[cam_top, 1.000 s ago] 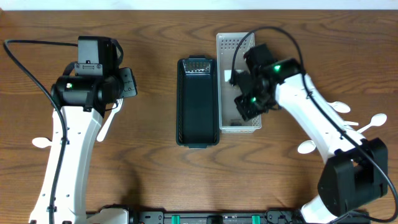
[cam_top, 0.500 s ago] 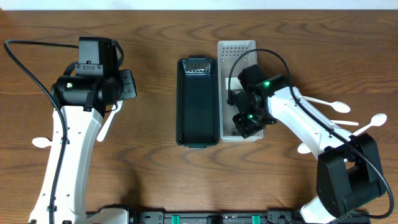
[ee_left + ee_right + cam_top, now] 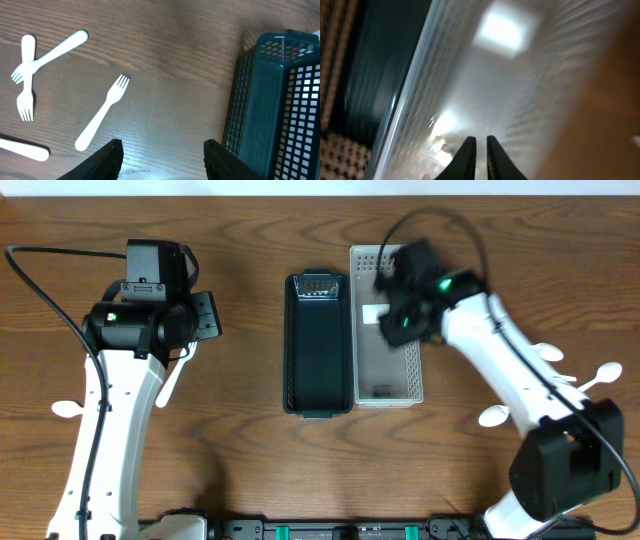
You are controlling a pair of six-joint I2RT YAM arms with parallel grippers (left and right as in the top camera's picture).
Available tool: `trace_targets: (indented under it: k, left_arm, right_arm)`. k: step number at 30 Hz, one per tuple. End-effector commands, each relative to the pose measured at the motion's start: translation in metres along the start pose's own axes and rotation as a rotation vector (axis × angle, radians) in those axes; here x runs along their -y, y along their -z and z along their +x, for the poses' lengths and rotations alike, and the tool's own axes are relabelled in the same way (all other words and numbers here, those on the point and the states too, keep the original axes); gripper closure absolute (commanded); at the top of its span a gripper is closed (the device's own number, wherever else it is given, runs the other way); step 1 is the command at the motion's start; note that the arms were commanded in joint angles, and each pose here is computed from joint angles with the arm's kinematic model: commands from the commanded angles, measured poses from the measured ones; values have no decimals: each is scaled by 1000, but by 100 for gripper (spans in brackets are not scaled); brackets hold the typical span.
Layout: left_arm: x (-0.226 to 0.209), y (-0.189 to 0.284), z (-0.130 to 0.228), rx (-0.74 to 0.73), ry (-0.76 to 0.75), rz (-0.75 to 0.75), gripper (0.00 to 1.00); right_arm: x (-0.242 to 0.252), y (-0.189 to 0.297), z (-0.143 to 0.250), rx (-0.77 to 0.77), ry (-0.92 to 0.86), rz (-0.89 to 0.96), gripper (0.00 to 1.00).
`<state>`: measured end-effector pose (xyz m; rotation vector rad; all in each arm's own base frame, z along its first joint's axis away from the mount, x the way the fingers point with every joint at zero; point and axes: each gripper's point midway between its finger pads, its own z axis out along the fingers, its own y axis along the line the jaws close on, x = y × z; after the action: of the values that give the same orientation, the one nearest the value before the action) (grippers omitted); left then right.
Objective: Pack container
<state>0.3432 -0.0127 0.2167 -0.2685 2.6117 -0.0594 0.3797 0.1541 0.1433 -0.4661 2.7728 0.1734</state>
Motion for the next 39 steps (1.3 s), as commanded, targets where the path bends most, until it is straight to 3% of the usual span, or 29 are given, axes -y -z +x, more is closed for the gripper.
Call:
trace_targets:
  k: [1,2,5,10,12,16,23,26,30,35,39]
  left_arm:
    - [-3,2,-2,5,1,-11,44]
    - [-3,2,-1,1,1,-12,44]
    - [-4,2,2,-10,-3,-14,44]
    - [-4,2,3,-16,-3,-16,43]
    - [-4,2,3,-15,-3,-16,43]
    - [-4,2,3,-15,-3,-16,43]
    - [-4,2,3,-16,-2,-16,43]
    - [-4,2,4,-17,-2,-16,43]
    - [-5,2,5,-24,-3,-18,43]
    - [-5,2,6,-28,-3,-19,43]
    - [-5,2,6,-28,-3,-19,43]
  right_arm:
    - [66,68,-51,196,-227,211,42]
    - [83,86,-56,224,-292,242,29]
    - [126,120,-45,235,-496,294,27]
    - [199,132,32,73,-894,386,6]
    - [216,127,53,27,-953,389,1]
    - [235,103,81,-20,-1123,316,1]
    - [233,56,74,42,-1452,112,2]
    - [238,39,87,39,-1579,158,13]
    - [249,24,126,22,-1848,327,1]
    - [245,8,151,-6,-2053,377,8]
    - [251,7,150,26,-2095,371,11]
